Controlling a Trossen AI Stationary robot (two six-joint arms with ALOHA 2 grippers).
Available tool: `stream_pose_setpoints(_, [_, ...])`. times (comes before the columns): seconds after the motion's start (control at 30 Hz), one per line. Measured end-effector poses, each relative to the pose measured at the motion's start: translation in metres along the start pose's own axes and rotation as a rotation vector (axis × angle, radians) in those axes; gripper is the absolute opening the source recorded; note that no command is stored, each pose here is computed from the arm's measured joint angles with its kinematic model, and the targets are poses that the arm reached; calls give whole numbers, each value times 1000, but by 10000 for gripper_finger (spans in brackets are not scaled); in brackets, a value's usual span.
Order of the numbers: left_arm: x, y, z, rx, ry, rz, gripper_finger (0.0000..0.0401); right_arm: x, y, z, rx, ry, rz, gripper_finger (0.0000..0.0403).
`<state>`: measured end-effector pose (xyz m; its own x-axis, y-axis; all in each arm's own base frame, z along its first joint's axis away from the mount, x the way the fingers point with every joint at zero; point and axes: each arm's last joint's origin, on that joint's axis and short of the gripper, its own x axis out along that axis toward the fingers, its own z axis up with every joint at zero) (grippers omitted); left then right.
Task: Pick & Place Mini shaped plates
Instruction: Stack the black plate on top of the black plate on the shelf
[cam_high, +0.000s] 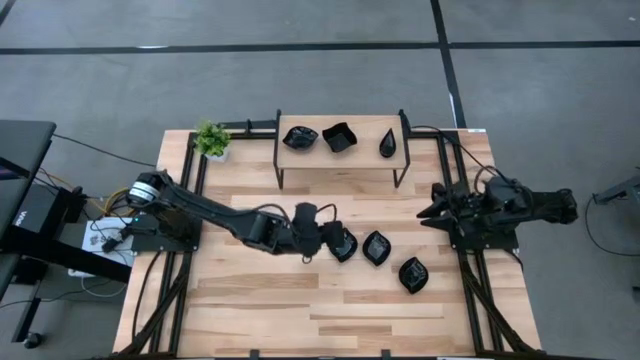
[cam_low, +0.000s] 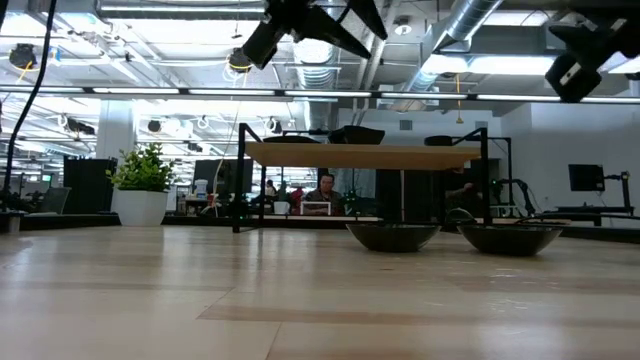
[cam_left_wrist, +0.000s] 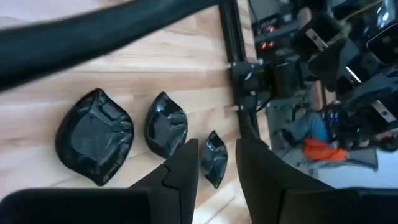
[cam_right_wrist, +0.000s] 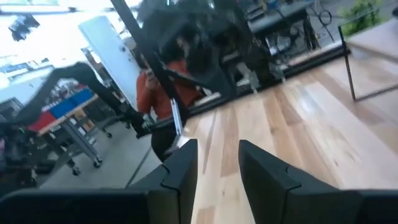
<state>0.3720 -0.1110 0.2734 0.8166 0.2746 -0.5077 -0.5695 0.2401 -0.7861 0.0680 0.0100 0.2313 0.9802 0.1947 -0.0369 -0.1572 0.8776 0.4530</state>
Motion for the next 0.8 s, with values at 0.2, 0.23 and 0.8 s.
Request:
stream_pose_setpoints(0.2, [22, 4, -28, -110, 15, -41, 108, 0, 1, 1, -7, -7, 15, 112])
stream_pose_setpoints(0.23, [29, 5, -32, -113, 36, -32, 108, 0, 1, 1, -8, -4, 22, 112])
stream_pose_setpoints(0.8, [41, 29, -60, -468, 128, 210, 108, -1, 3, 2, 12, -5, 57, 112])
